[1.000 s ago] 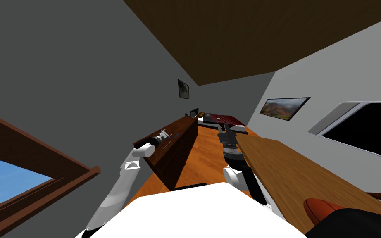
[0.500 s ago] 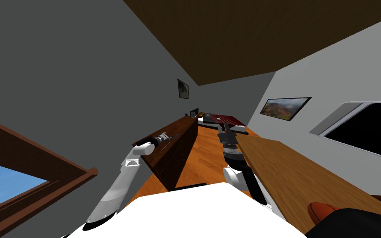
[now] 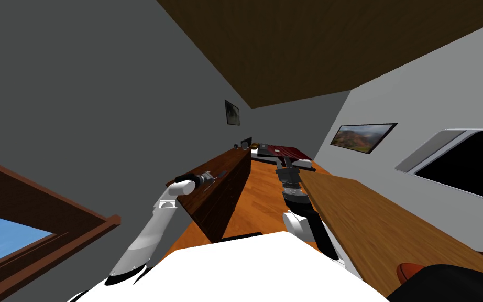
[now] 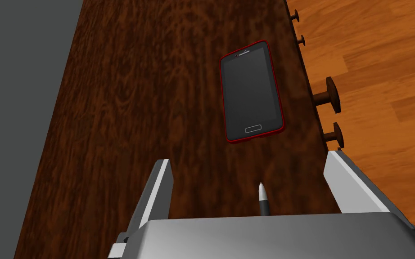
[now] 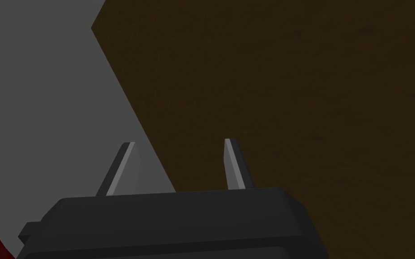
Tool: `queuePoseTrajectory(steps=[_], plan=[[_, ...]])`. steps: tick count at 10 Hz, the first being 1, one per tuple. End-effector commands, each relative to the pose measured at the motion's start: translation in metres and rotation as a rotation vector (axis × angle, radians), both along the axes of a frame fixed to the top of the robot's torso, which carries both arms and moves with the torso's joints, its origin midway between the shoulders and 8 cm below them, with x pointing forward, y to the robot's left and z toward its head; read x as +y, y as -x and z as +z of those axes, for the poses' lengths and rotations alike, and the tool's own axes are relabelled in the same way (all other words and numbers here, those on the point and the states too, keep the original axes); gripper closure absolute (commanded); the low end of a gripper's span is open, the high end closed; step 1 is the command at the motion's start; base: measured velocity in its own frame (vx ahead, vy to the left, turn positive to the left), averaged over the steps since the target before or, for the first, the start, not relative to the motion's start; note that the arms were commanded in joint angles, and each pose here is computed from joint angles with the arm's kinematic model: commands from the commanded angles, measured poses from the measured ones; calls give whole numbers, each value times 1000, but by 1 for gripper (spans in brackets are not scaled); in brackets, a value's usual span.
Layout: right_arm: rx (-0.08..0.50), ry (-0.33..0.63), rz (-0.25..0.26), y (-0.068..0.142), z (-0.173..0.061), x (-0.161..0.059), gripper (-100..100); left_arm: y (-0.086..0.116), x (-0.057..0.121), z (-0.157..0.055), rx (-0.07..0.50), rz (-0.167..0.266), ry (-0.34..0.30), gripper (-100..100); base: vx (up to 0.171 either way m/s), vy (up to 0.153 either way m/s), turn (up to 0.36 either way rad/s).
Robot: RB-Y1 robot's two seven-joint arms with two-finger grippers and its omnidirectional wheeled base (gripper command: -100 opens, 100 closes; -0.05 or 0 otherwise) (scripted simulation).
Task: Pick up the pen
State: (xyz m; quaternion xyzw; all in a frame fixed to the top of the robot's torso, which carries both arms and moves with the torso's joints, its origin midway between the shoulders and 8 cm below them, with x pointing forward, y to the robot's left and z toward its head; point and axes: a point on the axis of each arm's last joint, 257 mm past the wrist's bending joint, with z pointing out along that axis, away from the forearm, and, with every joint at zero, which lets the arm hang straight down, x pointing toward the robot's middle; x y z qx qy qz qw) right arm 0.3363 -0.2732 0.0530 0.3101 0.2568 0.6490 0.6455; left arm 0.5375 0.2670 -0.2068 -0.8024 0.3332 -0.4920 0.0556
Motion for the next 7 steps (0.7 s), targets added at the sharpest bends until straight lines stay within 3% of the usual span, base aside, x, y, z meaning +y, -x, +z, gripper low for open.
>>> queuePoseTrajectory(steps=[1, 7], plan=[[0, 0, 0, 0, 0, 0, 0, 5, 7, -15, 72, 14, 15, -100, 28, -9, 1], [0, 0, 0, 0, 0, 0, 0, 30, 26, -56, 285, 50, 34, -100, 24, -8, 2]])
